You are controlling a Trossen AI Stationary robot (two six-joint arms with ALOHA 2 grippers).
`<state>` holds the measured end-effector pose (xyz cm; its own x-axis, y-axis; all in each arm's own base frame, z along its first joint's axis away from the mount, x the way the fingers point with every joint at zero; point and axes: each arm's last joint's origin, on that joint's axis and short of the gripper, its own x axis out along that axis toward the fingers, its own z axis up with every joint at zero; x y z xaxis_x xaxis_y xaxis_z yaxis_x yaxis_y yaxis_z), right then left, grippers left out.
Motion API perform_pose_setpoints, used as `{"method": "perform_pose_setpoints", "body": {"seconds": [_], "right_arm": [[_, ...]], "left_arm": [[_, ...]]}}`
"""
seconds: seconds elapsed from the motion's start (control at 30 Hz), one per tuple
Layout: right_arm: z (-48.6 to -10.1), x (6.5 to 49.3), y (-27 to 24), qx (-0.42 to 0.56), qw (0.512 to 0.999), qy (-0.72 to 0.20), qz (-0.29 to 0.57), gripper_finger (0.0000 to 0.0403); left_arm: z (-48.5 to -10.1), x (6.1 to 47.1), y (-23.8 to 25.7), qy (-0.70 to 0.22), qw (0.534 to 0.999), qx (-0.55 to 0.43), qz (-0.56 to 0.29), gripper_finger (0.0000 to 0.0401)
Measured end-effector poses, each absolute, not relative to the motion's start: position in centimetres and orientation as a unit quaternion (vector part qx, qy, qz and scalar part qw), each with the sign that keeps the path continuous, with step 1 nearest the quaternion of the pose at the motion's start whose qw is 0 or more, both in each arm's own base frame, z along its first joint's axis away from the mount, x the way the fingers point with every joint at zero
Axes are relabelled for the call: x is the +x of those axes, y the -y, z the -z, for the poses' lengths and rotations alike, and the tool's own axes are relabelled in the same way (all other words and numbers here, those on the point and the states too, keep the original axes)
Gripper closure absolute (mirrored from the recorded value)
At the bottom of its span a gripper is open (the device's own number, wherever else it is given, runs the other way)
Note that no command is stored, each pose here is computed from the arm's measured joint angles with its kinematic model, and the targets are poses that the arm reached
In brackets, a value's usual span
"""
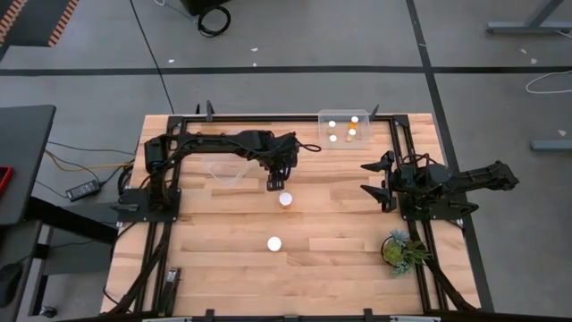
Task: Pick and place medicine bottles into bin by pill shape (circle, oval)
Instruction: Put the top orange pill bottle into the left transparent bin
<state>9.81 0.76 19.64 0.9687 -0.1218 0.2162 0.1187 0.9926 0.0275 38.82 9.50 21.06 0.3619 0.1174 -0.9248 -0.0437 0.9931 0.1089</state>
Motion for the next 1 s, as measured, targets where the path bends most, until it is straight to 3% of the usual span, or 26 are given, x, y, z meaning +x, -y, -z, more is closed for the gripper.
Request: {"method": "perform_pose_setpoints", "body": {"seconds": [0.33, 0.6, 1.0], "right_arm": [[-19.6, 9.8, -0.8, 0.007, 0.992, 0.109, 0.06, 0.0089], [-19.6, 9.8, -0.8, 0.007, 0.992, 0.109, 0.06, 0.0089], [-19.6, 9.8, -0.8, 0.007, 0.992, 0.109, 0.06, 0.0089]], "left_arm": [[-23.2, 38.1, -9.3, -0.606, 0.794, 0.023, -0.041, 0.0189], [-24.2, 36.7, -9.0, -0.634, 0.772, 0.009, -0.042, 0.0174], [-30.9, 32.5, -8.2, -0.583, 0.806, 0.0, -0.099, 0.0176]]}}
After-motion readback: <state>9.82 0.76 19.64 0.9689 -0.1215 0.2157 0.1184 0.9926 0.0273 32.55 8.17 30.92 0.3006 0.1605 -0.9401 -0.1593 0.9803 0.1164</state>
